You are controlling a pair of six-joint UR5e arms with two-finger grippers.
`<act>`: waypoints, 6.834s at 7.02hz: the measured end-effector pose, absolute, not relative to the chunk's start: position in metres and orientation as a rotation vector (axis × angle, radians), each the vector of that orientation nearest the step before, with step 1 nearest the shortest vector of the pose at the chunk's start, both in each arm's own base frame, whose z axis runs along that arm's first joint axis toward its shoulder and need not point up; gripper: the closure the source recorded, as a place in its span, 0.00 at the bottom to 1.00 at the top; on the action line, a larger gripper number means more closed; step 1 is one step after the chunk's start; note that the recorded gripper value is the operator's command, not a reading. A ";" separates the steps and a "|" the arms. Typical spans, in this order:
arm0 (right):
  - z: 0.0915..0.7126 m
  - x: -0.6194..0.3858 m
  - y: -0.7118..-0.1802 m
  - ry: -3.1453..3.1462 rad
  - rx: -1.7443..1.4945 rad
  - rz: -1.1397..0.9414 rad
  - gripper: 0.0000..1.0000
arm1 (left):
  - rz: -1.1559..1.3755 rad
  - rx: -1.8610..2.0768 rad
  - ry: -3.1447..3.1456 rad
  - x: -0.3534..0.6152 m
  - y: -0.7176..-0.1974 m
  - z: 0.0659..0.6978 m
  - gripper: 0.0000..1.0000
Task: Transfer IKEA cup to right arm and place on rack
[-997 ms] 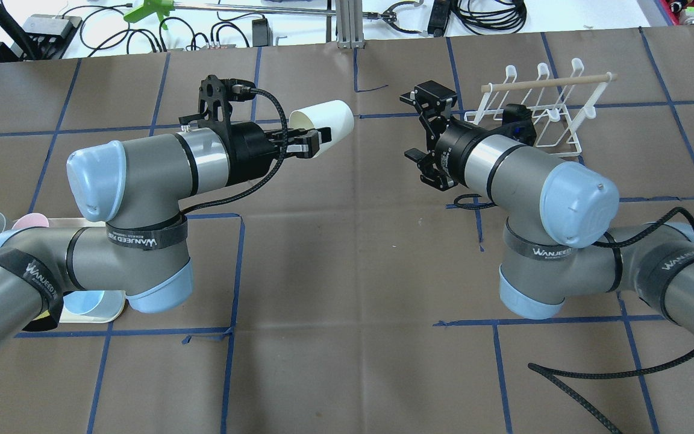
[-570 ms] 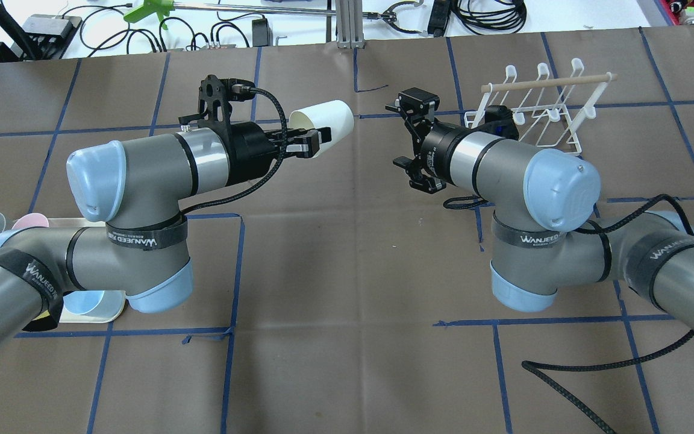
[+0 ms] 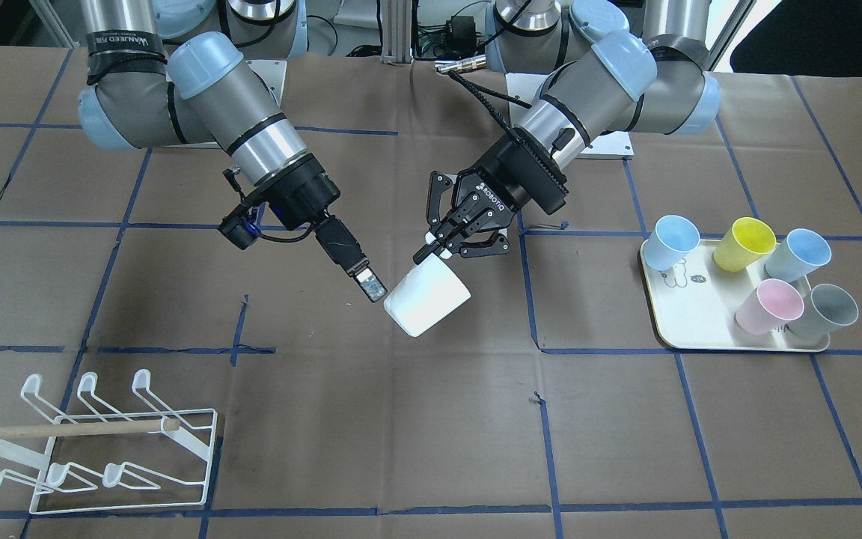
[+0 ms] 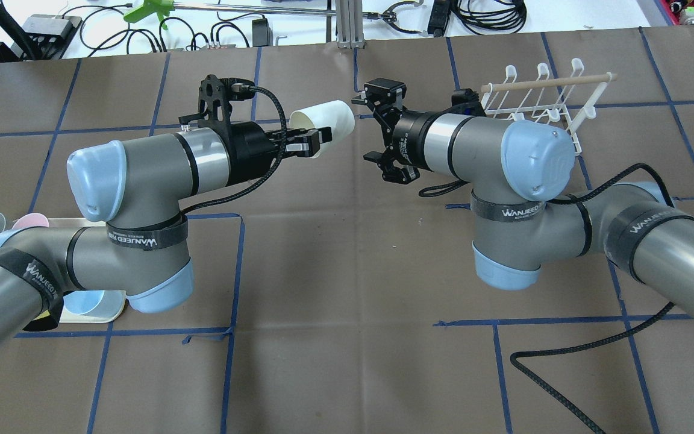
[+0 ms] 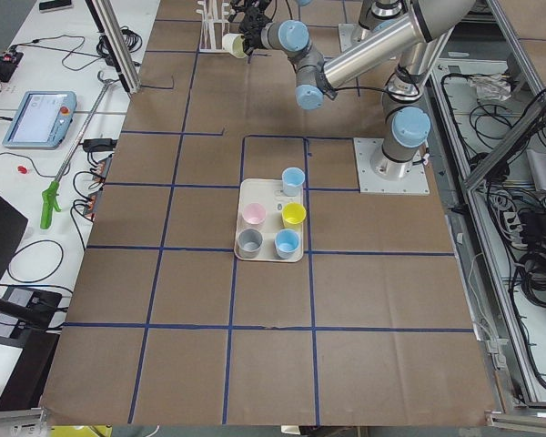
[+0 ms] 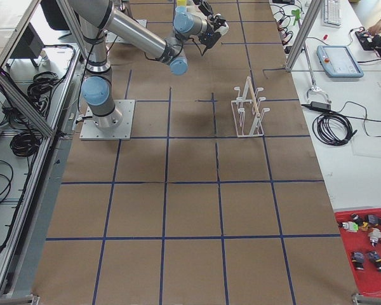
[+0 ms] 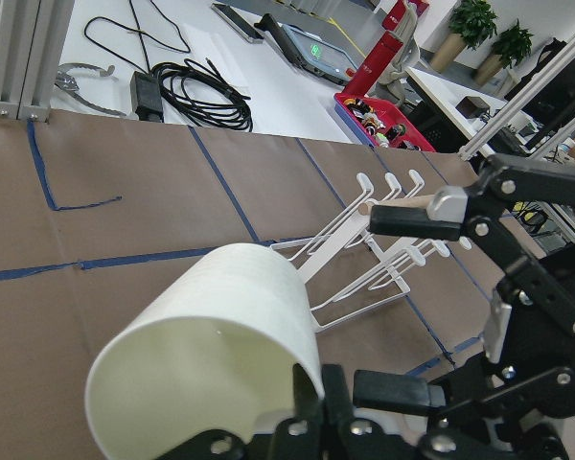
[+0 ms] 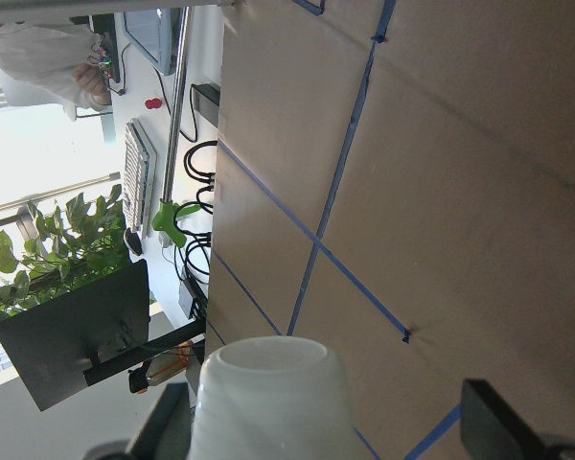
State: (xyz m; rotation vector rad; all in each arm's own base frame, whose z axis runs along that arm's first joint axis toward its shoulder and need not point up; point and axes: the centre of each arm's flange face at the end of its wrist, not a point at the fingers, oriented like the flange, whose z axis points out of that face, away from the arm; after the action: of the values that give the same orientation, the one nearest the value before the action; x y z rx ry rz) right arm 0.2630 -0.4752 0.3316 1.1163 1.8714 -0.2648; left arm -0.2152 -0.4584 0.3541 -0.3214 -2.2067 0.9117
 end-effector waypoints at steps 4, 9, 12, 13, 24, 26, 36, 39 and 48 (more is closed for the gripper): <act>0.333 0.272 -0.481 1.871 1.107 -0.253 0.02 | 0.910 -0.310 -2.205 -0.216 -0.459 0.356 1.00; 0.338 0.282 -0.484 1.875 1.088 -0.255 0.02 | 0.914 -0.312 -2.203 -0.216 -0.460 0.358 1.00; 0.340 0.296 -0.492 1.872 1.081 -0.243 0.02 | 0.915 -0.312 -2.203 -0.216 -0.459 0.358 1.00; 0.340 0.300 -0.496 1.872 1.076 -0.242 0.02 | 0.915 -0.312 -2.203 -0.216 -0.459 0.358 1.00; 0.336 0.304 -0.503 1.878 1.068 -0.224 0.58 | 0.914 -0.313 -2.201 -0.217 -0.458 0.359 1.00; 0.337 0.304 -0.503 1.879 1.064 -0.224 0.59 | 0.914 -0.313 -2.201 -0.217 -0.458 0.359 1.00; 0.338 0.299 -0.506 1.884 1.078 -0.218 0.62 | 0.947 -0.206 -2.248 -0.202 -0.443 0.373 0.01; 0.341 0.264 -0.525 1.893 1.074 -0.301 0.64 | 0.899 -0.026 -2.435 -0.159 -0.414 0.395 0.01; 0.388 0.098 -0.586 2.303 0.323 -1.464 0.72 | 0.054 0.339 -2.934 -0.101 -0.414 0.434 0.01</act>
State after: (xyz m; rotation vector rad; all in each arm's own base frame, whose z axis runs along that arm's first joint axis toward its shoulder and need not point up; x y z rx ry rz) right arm 0.0976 -0.5862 0.3881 0.3232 2.3034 -1.4639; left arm -0.1008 -0.4138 0.4336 0.3389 -2.9339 0.0540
